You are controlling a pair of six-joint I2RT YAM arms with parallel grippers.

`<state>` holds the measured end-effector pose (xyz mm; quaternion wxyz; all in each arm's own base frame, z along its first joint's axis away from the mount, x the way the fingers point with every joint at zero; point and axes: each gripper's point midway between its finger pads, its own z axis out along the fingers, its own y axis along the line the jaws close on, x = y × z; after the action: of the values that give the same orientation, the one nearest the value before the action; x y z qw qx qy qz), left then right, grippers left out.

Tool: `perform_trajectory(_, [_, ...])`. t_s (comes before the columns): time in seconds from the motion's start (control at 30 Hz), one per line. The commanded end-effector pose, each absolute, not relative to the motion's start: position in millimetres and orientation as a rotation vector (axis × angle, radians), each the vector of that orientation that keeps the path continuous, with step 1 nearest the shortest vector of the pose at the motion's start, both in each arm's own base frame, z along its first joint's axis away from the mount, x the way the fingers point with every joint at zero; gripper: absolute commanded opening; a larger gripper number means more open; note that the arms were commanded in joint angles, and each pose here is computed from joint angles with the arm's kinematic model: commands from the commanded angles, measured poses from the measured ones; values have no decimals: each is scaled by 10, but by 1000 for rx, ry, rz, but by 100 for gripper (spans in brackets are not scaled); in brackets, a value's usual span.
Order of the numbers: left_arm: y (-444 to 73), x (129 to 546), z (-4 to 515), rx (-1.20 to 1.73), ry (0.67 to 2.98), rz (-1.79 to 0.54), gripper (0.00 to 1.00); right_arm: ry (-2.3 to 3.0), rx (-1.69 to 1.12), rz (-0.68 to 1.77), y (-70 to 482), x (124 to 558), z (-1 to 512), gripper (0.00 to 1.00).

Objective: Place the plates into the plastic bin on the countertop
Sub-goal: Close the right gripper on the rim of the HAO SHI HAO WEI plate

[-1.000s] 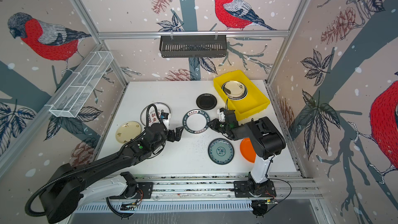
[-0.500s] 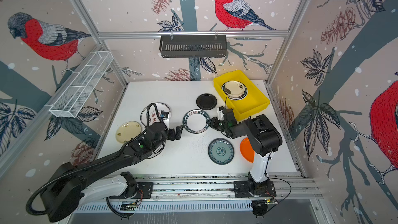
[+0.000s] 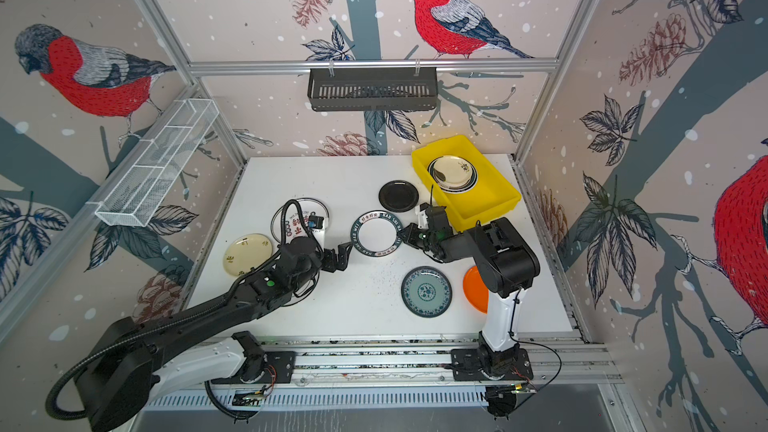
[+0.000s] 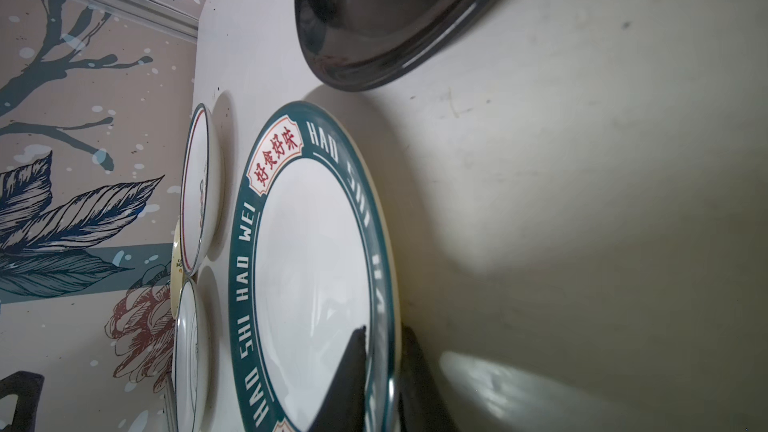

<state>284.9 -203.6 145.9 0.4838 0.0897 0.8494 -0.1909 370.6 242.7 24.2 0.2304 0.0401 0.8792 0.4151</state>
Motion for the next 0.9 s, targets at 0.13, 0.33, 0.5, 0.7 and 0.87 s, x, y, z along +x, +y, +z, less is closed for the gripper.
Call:
perform_trajectory(0.13, [-2027,2877,1492,196,2053,-469,98,2494,117,1076,2386,3645,101,9])
perform_trajectory(0.33, [-2045,2857,1489,211,2046,-484,98,2525,125,1057,2374,3611,39,3])
perform_trajectory(0.5, [-2034,2858,1480,206,2045,-481,98,2531,115,1061,2387,3592,35,2])
perform_trajectory(0.7, [-2048,2864,1485,202,2042,-490,98,2509,80,1086,2434,3583,152,0])
perform_trajectory(0.87, [-2054,2872,1515,199,2032,-496,98,2485,61,1115,2457,3582,284,0])
